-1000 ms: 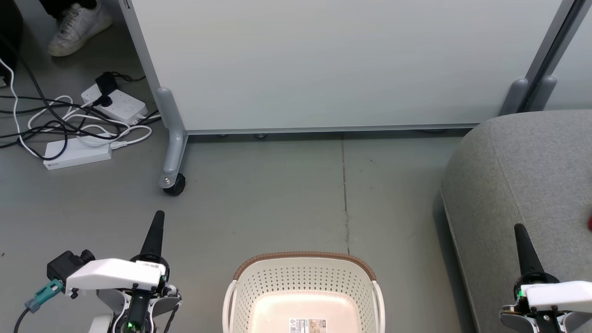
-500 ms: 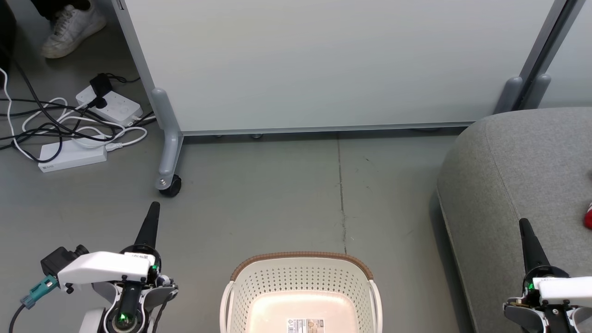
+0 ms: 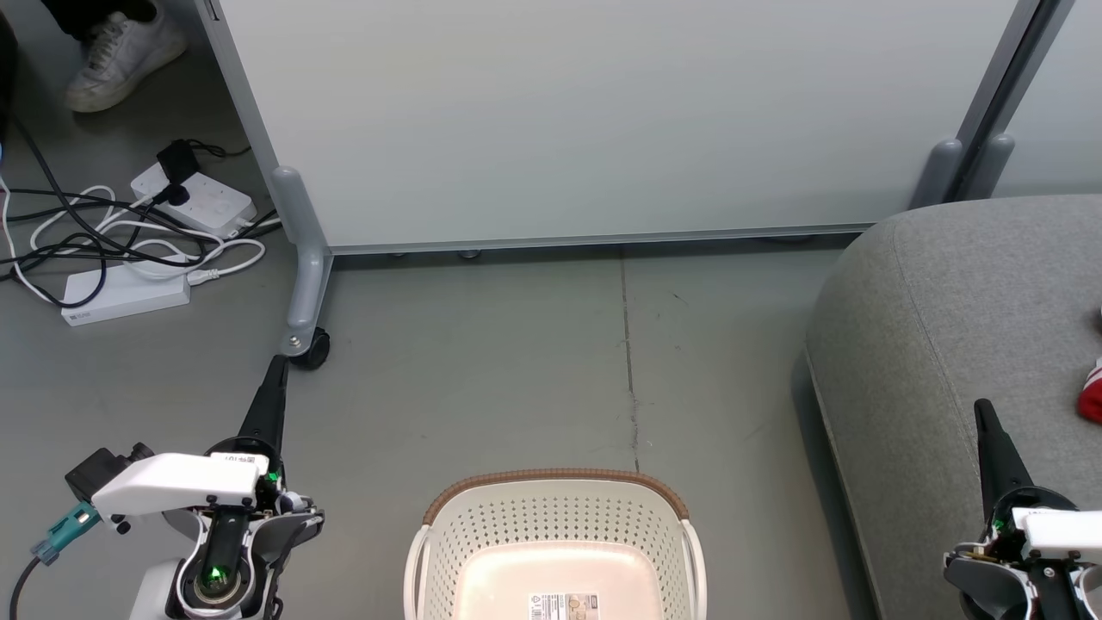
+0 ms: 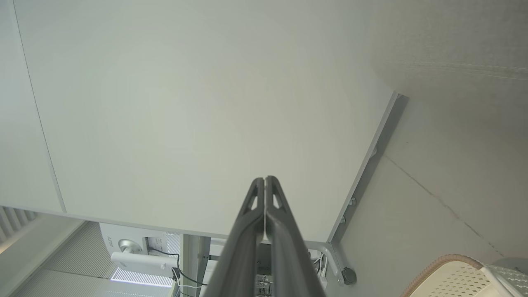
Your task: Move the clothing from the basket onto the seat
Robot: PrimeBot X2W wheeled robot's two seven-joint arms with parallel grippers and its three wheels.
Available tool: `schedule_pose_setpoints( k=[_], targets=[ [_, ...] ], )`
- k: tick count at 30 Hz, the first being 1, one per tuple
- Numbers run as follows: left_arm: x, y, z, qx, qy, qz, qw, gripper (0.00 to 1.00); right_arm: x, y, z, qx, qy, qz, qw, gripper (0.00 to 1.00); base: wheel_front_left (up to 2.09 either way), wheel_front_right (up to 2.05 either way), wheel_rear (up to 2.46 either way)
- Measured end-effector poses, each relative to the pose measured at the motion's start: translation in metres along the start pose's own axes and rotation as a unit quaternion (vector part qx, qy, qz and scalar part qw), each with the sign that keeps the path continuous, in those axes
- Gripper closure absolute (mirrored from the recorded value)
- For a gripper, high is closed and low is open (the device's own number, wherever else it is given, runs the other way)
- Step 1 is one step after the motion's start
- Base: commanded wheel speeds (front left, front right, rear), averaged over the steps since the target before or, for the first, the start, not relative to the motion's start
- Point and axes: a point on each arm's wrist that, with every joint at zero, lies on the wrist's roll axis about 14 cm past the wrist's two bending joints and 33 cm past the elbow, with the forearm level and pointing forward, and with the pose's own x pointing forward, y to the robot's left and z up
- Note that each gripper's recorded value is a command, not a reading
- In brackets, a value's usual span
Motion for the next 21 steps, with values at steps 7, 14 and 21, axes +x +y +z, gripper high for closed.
schedule_pose_setpoints(
  k=[7, 14, 21],
  targets=[
    [0.003, -0.005, 0.0, -0.023, 0.004, -0.009, 1.0, 1.0, 0.001, 0.002, 0.005, 0.025, -0.005, 0.003, 1.0, 1.0, 0.0, 0.0, 0.0],
    [0.007, -0.01, 0.0, -0.045, 0.007, -0.019, 0.999, 1.0, 0.0, 0.003, 0.008, 0.05, -0.008, 0.005, 0.999, 1.0, 0.0, 0.0, 0.0],
    [0.011, -0.018, 0.0, -0.062, 0.011, -0.031, 0.998, 1.0, 0.001, 0.005, 0.012, 0.072, -0.012, 0.009, 0.997, 1.0, 0.0, 0.0, 0.0]
  ],
)
